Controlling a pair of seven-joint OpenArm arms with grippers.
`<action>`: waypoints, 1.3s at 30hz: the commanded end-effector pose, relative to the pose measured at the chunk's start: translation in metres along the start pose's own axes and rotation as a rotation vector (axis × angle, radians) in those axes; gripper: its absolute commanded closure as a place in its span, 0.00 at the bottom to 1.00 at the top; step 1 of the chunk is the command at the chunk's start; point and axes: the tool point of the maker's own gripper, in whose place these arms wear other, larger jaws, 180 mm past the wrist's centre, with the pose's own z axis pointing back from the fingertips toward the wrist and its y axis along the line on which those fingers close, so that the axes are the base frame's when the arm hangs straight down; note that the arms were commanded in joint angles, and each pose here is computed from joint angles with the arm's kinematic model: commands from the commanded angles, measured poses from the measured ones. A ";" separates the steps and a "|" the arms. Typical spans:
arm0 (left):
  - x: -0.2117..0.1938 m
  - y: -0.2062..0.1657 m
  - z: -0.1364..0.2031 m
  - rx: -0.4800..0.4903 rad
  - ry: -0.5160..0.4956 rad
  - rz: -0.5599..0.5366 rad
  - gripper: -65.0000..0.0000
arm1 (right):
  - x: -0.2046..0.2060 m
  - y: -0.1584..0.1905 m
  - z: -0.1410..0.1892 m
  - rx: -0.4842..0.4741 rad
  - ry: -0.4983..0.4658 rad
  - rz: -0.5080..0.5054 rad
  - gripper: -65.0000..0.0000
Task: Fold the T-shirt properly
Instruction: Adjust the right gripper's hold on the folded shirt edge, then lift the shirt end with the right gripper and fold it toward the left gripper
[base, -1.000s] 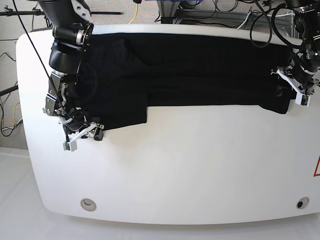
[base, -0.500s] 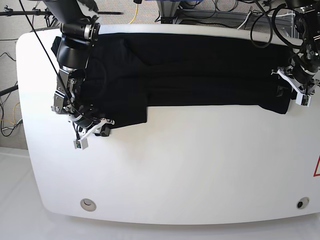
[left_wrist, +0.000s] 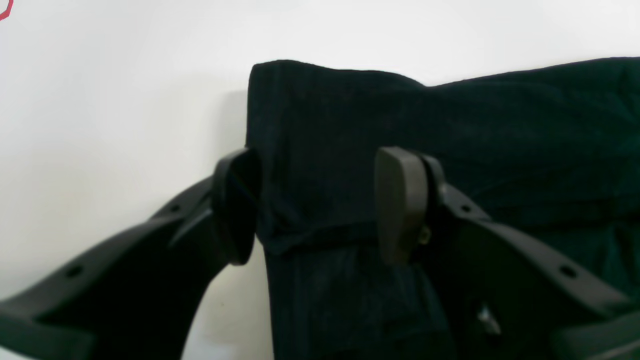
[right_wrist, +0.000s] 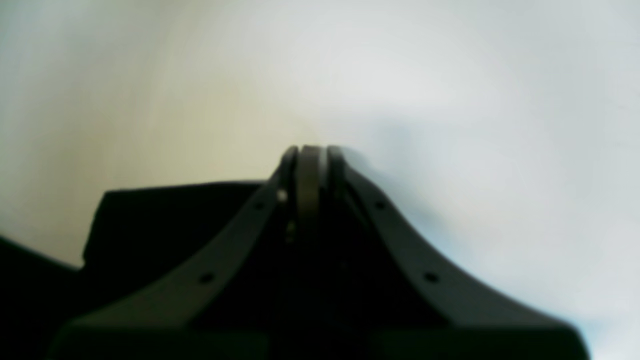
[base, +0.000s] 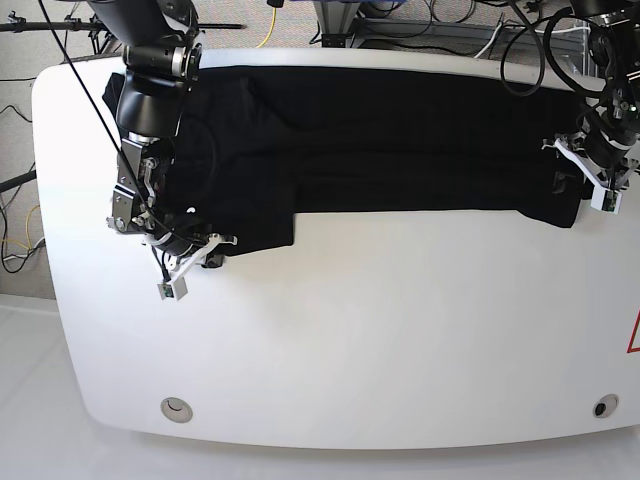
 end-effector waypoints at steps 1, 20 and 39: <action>0.017 0.006 0.004 0.010 -0.046 -0.019 0.48 | 0.018 0.004 0.006 0.004 -0.033 0.030 1.00; 0.016 0.004 0.002 0.006 -0.044 -0.017 0.49 | 0.003 0.042 0.058 -0.028 0.071 0.189 1.00; 0.016 0.004 0.003 0.004 -0.046 -0.018 0.48 | -0.052 0.076 0.109 0.014 0.127 0.299 1.00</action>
